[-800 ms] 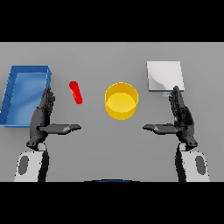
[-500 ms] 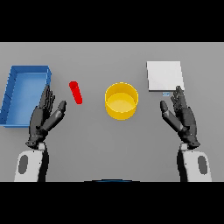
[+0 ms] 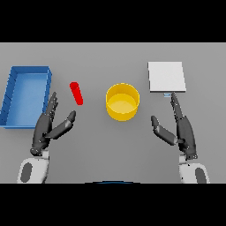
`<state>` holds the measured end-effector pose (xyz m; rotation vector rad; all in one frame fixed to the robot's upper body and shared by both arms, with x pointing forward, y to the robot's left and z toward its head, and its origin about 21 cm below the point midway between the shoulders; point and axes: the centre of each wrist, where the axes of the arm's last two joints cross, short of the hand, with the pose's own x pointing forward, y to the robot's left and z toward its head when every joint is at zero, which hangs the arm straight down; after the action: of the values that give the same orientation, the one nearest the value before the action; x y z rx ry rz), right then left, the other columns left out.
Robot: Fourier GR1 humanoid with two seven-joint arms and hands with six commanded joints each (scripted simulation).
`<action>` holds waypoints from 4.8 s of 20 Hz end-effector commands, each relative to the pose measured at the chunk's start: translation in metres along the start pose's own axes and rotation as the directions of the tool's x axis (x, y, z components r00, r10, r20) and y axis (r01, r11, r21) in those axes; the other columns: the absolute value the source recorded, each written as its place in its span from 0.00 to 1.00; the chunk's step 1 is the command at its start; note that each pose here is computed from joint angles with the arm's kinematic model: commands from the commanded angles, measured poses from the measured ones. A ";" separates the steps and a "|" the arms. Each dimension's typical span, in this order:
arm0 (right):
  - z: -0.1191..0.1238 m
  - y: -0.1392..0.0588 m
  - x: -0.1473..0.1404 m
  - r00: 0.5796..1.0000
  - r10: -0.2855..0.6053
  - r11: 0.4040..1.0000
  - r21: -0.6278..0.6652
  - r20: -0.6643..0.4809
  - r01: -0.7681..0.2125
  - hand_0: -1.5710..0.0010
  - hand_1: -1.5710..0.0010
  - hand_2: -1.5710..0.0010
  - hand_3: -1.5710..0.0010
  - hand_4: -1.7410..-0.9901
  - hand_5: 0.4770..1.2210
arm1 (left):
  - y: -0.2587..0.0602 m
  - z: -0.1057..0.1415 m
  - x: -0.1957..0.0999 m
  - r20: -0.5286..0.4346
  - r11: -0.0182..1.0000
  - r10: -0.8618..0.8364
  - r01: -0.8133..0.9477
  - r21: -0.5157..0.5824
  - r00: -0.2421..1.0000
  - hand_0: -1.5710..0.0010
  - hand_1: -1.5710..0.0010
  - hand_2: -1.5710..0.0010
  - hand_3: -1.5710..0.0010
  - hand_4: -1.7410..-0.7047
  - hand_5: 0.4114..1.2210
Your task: Pick up the red beaker and tilt it to pour out 1 green nut into yellow bowl. Pick up the yellow bowl and place it on the metallic measuring scale.
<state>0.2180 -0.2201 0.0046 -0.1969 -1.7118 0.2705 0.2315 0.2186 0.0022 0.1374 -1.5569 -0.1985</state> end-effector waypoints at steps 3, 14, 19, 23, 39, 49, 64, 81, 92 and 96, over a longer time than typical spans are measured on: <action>-0.003 -0.003 0.006 1.000 0.002 1.000 -0.005 0.002 -0.002 1.00 1.00 1.00 1.00 0.80 0.23 | -0.007 -0.014 -0.005 0.029 1.000 -0.004 0.005 -0.015 1.000 1.00 1.00 1.00 1.00 0.60 0.27; -0.006 -0.001 0.000 0.999 -0.045 0.999 0.007 0.001 0.045 1.00 1.00 1.00 1.00 0.67 0.26 | -0.018 -0.085 -0.024 0.012 1.000 -0.002 0.002 -0.004 1.000 1.00 1.00 1.00 1.00 0.54 0.28; -0.007 -0.005 0.001 0.999 -0.040 0.999 0.002 0.010 0.040 1.00 1.00 1.00 1.00 0.66 0.27 | -0.030 -0.105 -0.026 0.035 0.999 -0.046 0.047 -0.010 0.998 1.00 1.00 1.00 1.00 0.49 0.29; -0.003 -0.004 0.004 0.999 -0.047 0.999 0.013 0.015 0.047 1.00 1.00 1.00 1.00 0.63 0.29 | -0.037 -0.118 -0.025 0.052 0.997 -0.071 0.072 -0.016 0.996 1.00 1.00 1.00 1.00 0.46 0.32; -0.009 -0.002 0.000 1.000 -0.029 1.000 0.001 -0.001 0.029 1.00 1.00 1.00 1.00 0.71 0.27 | -0.061 -0.140 -0.025 0.135 0.998 -0.047 0.039 0.059 0.990 0.11 0.10 0.10 0.15 0.08 0.88; -0.007 -0.005 -0.001 0.999 0.046 0.999 -0.012 0.023 -0.046 1.00 1.00 1.00 1.00 0.85 0.24 | -0.037 -0.153 0.031 0.270 0.946 -0.308 0.323 -0.009 0.912 0.01 0.01 0.01 0.02 0.01 0.90; -0.001 -0.001 0.003 0.998 0.037 0.999 0.010 0.044 -0.038 1.00 1.00 1.00 1.00 0.90 0.29 | -0.071 -0.176 0.109 0.486 0.297 -0.816 0.948 -0.112 0.313 0.00 0.00 0.00 0.00 0.00 0.97; -0.007 -0.001 0.001 1.000 0.009 0.999 0.033 0.027 -0.010 1.00 1.00 1.00 1.00 0.91 0.29 | -0.134 -0.193 0.144 0.603 -0.551 -0.640 0.831 0.072 -0.477 0.00 0.00 0.00 0.00 0.01 1.00; -0.007 0.007 0.000 0.999 0.020 1.000 0.015 0.034 -0.020 1.00 1.00 1.00 1.00 0.88 0.27 | -0.164 -0.183 0.144 0.565 -0.720 -0.412 0.635 0.280 -0.715 0.00 0.00 0.00 0.00 0.01 1.00; -0.007 0.005 0.000 0.998 0.027 1.000 0.010 0.056 -0.027 1.00 1.00 1.00 1.00 0.91 0.26 | -0.181 -0.180 0.150 0.541 -0.794 -0.279 0.507 0.335 -0.793 0.00 0.00 0.00 0.00 0.01 1.00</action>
<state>0.2242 -0.2150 0.0040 -0.2066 -1.7631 0.3074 0.4046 0.0029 0.1077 1.5433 -0.7975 -2.8141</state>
